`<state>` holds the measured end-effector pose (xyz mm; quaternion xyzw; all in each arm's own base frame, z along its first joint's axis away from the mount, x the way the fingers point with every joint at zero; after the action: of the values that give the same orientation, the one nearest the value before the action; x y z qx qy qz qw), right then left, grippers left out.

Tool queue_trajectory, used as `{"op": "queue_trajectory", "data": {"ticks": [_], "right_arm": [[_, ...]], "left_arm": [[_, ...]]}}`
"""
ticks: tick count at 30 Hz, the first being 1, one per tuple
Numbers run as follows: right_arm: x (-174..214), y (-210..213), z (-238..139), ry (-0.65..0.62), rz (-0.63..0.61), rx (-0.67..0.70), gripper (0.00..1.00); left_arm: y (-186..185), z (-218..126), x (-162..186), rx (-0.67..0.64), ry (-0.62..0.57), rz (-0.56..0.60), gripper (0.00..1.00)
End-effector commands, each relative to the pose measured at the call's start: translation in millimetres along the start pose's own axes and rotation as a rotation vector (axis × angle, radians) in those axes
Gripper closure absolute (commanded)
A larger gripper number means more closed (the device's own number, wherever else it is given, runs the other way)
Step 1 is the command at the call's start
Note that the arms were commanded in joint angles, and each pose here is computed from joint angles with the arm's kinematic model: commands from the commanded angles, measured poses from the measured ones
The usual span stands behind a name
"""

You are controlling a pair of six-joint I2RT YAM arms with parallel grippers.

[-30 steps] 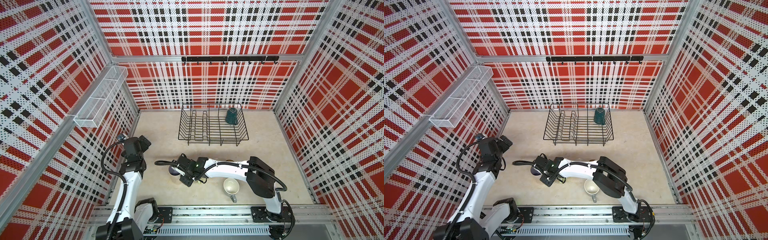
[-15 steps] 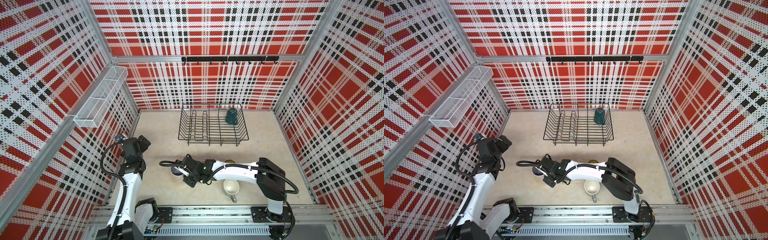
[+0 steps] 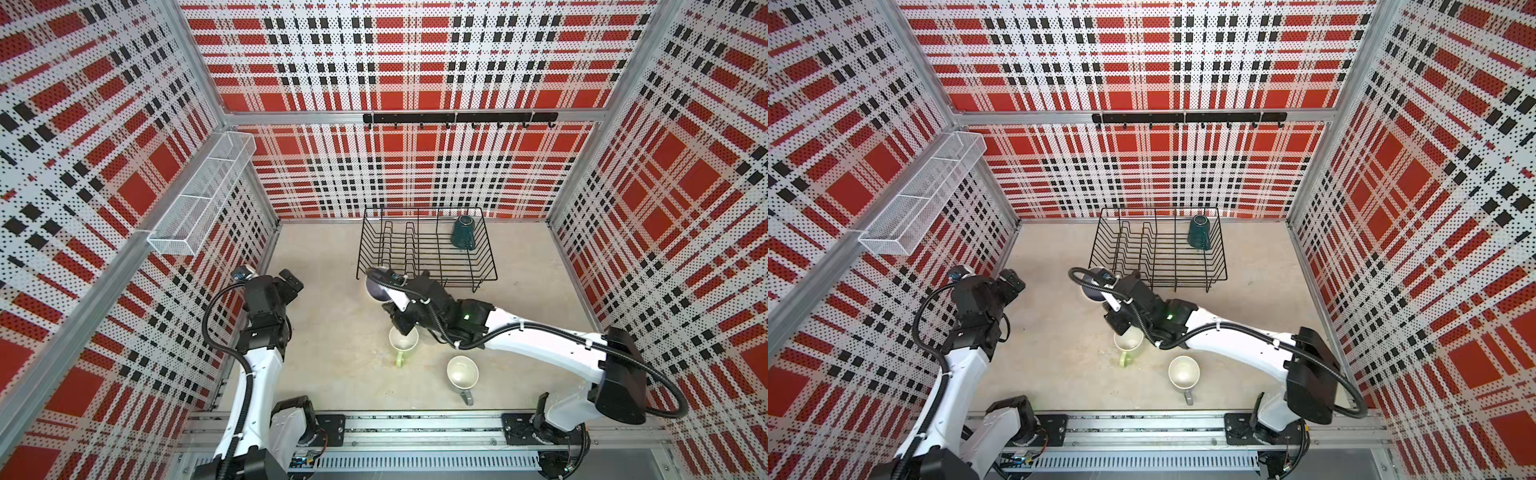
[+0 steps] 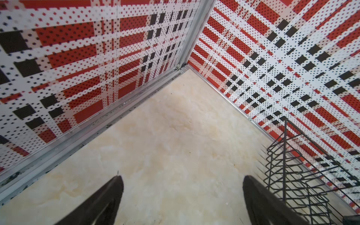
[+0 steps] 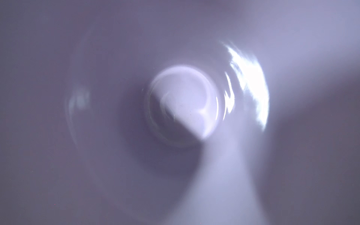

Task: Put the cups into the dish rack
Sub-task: 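Lift the lavender mug over the rack while the left gripper rises toward it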

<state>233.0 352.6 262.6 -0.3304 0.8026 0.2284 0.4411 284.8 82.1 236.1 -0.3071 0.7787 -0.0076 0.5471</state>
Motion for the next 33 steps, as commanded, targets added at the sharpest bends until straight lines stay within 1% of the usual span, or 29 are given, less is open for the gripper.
{"op": "queue_trajectory", "data": {"ticks": [1, 7, 10, 16, 19, 23, 24, 27, 29, 33], "right_arm": [[-49, -30, -39, -0.230, 0.039, 0.042, 1.00], [-58, -98, -88, -0.346, 0.221, 0.023, 1.00], [-61, -125, -113, -0.387, 0.273, 0.027, 1.00], [-69, -156, -153, -0.466, 0.336, -0.018, 1.00], [-68, -170, -165, -0.485, 0.405, -0.055, 1.00], [-67, -175, -178, -0.514, 0.463, -0.174, 1.00], [-68, -173, -180, -0.524, 0.483, -0.210, 1.00], [-72, -167, -186, -0.549, 0.485, -0.281, 1.00], [-78, -161, -188, -0.559, 0.477, -0.349, 1.00], [-88, -149, -193, -0.597, 0.464, -0.505, 1.00]], "left_arm": [[-35, -15, -25, 0.160, -0.041, 0.005, 0.02], [-108, -44, -37, 0.450, -0.080, 0.123, 0.00], [-143, -59, -35, 0.575, -0.080, 0.160, 0.00], [-214, -94, -18, 0.866, -0.019, 0.240, 0.00], [-238, -108, -11, 0.967, 0.006, 0.271, 0.00], [-263, -124, -4, 1.097, 0.016, 0.275, 0.00], [-269, -129, 0, 1.155, 0.028, 0.267, 0.01], [-287, -148, 10, 1.353, 0.067, 0.219, 0.00], [-297, -162, 15, 1.451, 0.087, 0.205, 0.00], [-312, -179, 20, 1.535, 0.103, 0.222, 0.00]]}}
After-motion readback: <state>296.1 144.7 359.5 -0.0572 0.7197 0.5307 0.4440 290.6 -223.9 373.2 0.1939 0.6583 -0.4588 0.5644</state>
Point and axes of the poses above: each gripper's point midway between its finger pads, its own z axis out along the fingers, its own y axis along the line the jaws close on, x = y × z, the point moved 4 cm from there along -z, back along the fingers, and after that the axes turned 5 degrees about z, right-handed, at the moved point
